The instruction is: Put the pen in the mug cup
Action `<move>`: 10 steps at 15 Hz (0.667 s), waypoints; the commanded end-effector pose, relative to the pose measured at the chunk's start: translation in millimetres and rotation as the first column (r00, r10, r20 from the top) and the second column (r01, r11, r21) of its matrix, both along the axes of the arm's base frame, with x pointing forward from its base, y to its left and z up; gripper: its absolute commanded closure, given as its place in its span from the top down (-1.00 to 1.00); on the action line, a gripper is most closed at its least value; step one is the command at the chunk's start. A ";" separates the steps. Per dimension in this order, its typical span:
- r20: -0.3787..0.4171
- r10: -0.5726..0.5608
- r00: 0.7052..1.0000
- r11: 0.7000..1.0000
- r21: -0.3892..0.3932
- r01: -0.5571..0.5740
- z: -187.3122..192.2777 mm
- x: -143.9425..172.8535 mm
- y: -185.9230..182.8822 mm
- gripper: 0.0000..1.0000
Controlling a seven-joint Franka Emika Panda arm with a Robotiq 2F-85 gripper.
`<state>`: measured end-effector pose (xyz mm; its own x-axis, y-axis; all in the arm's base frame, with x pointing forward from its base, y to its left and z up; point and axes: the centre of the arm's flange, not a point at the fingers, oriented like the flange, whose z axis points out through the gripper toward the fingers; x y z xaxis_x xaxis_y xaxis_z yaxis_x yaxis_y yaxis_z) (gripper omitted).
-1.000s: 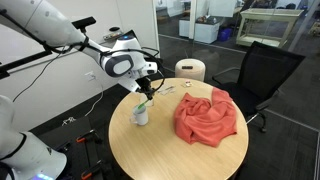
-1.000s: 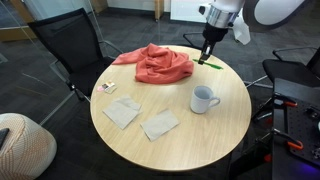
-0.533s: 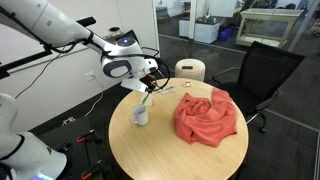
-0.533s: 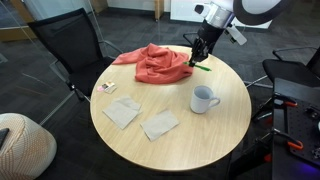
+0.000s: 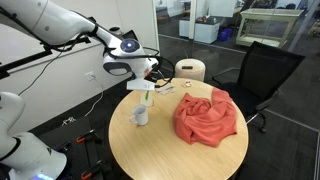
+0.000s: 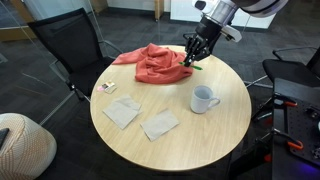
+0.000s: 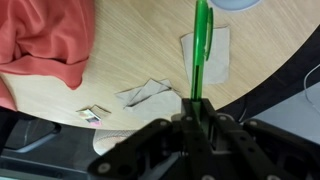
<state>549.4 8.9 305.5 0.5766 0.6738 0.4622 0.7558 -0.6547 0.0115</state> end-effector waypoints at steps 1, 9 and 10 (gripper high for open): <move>0.039 0.153 0.987 0.986 0.058 -0.155 -7.0 -9.4 -26.3 -0.94; 0.185 0.438 0.880 0.872 0.151 -0.466 -23.7 -20.7 -51.7 -0.94; 0.201 0.465 0.862 0.854 0.154 -0.497 -25.6 -21.1 -52.7 -0.94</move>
<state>527.9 -43.4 278.9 0.2118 0.7491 0.6277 0.9547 -0.2959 0.0310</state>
